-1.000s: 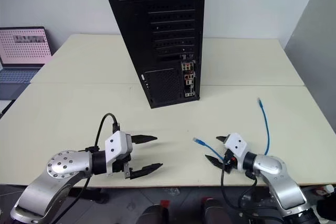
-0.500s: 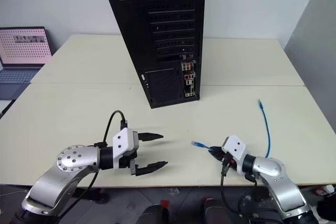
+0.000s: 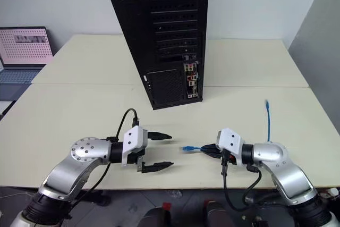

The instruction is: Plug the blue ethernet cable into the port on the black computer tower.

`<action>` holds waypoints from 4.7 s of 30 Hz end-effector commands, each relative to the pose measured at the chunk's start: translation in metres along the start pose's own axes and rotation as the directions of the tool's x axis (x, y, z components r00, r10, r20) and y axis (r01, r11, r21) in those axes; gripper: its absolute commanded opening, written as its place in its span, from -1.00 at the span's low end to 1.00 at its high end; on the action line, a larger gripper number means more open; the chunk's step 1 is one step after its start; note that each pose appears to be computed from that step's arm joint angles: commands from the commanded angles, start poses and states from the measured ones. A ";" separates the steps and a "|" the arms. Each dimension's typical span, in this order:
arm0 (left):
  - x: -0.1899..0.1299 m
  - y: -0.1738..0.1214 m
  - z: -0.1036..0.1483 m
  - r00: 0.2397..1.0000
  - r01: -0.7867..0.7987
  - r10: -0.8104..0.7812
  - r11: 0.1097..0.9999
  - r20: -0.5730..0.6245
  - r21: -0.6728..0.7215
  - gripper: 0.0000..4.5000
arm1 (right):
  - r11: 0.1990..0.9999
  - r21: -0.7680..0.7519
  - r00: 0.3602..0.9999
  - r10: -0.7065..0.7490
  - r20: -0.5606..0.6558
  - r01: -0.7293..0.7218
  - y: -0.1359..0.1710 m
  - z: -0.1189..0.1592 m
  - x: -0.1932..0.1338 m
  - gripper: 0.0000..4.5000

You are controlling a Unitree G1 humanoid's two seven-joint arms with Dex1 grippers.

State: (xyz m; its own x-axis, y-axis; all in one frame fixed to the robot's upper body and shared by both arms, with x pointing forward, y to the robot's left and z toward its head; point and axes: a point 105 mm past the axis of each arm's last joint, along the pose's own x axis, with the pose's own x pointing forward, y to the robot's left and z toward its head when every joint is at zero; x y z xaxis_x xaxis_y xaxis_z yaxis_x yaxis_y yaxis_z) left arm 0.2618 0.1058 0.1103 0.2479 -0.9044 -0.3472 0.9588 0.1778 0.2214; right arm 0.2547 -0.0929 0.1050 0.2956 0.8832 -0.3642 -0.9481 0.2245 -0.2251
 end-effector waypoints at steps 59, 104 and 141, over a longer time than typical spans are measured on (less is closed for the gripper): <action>-0.005 0.011 -0.003 0.979 -0.192 0.160 0.929 0.122 0.317 -1.00 | 0.976 0.219 0.992 -0.047 0.120 0.020 -0.020 0.040 -0.029 0.68; -0.025 -0.009 -0.002 0.998 -0.066 0.069 0.987 -0.015 0.148 0.17 | 1.000 -0.031 0.996 -0.002 -0.086 0.000 -0.007 -0.023 0.018 -0.97; -0.010 -0.005 0.000 1.000 0.008 -0.009 0.999 0.026 0.052 -0.88 | 0.990 -0.118 0.997 0.081 -0.013 -0.082 -0.001 0.026 0.018 -1.00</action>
State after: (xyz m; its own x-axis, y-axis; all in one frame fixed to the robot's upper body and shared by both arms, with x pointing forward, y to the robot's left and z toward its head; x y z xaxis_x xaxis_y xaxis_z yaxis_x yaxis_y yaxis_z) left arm 0.2546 0.1154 0.1064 0.2347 -0.9123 -0.3356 0.9585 0.1596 0.2364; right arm 0.2595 -0.0687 0.1079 0.2211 0.8837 -0.4126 -0.9624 0.1291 -0.2392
